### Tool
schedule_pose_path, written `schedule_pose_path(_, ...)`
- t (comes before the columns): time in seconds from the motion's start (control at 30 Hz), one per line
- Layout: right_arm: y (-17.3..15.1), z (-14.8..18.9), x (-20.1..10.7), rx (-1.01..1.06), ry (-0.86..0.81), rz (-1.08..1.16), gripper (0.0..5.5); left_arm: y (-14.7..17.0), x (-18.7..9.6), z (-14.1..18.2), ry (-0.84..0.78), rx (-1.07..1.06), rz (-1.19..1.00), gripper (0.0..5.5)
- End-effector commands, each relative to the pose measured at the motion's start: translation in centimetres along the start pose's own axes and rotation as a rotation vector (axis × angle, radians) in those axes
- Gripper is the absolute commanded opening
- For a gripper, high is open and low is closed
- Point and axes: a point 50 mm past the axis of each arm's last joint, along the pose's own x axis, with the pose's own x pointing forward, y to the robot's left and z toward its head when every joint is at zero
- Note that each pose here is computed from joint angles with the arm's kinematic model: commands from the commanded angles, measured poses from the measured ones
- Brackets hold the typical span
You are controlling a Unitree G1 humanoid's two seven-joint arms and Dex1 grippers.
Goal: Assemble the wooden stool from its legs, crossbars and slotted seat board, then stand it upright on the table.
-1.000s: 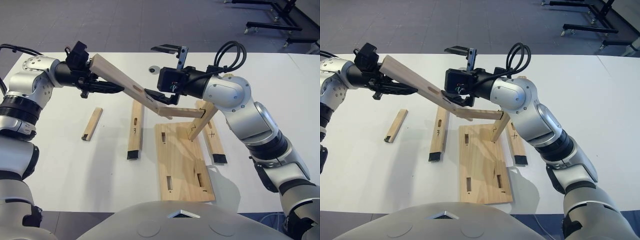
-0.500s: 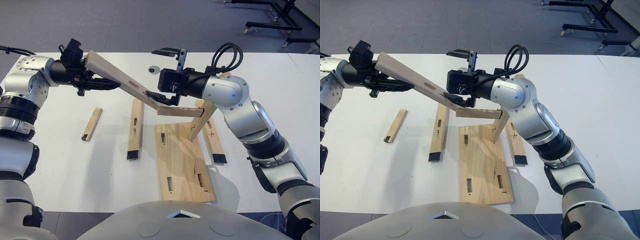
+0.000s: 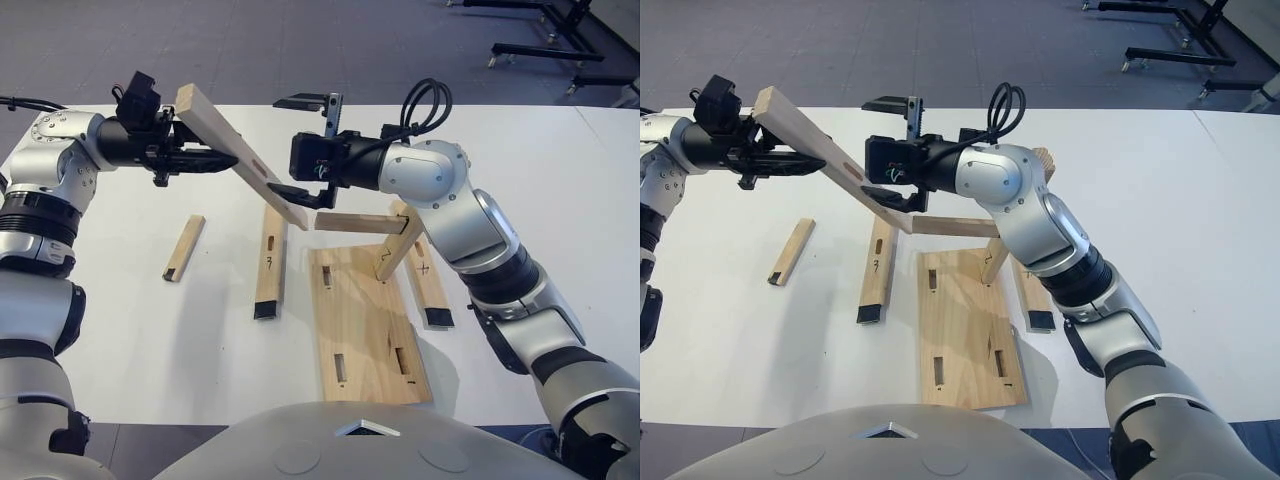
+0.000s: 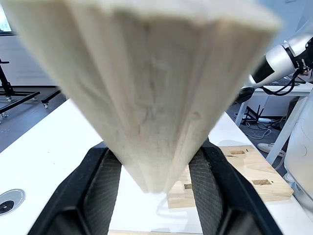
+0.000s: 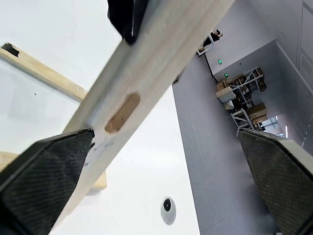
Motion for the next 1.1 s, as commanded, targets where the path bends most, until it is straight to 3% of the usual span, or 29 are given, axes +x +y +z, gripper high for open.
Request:
schedule_pose_path(0.03, -0.8, 1.6, 0.5, 0.011, -0.069, -0.005, 5.40, 0.2, 0.4, 0.9, -0.003, 0.041, -0.017, 2.02)
schedule_pose_path(0.33, -1.7, 1.1, -0.5, 0.018, -0.048, -0.052, 5.40, 0.0, 0.3, 0.4, 0.021, 0.027, -0.017, 2.02)
schedule_pose_path(0.5, -3.3, -1.6, -2.4, -0.014, 0.073, -0.069, 5.40, 0.0, 0.2, 0.5, 0.033, 0.028, -0.021, 2.02)
schedule_pose_path(0.9, 0.1, -0.4, 1.2, 0.006, -0.031, 0.099, 5.40, 0.2, 0.6, 0.7, 0.044, 0.037, -0.030, 2.02)
schedule_pose_path(1.1, -0.2, -0.4, 0.9, -0.010, -0.025, 0.065, 5.40, 0.0, 0.6, 0.4, 0.052, 0.029, -0.032, 2.02)
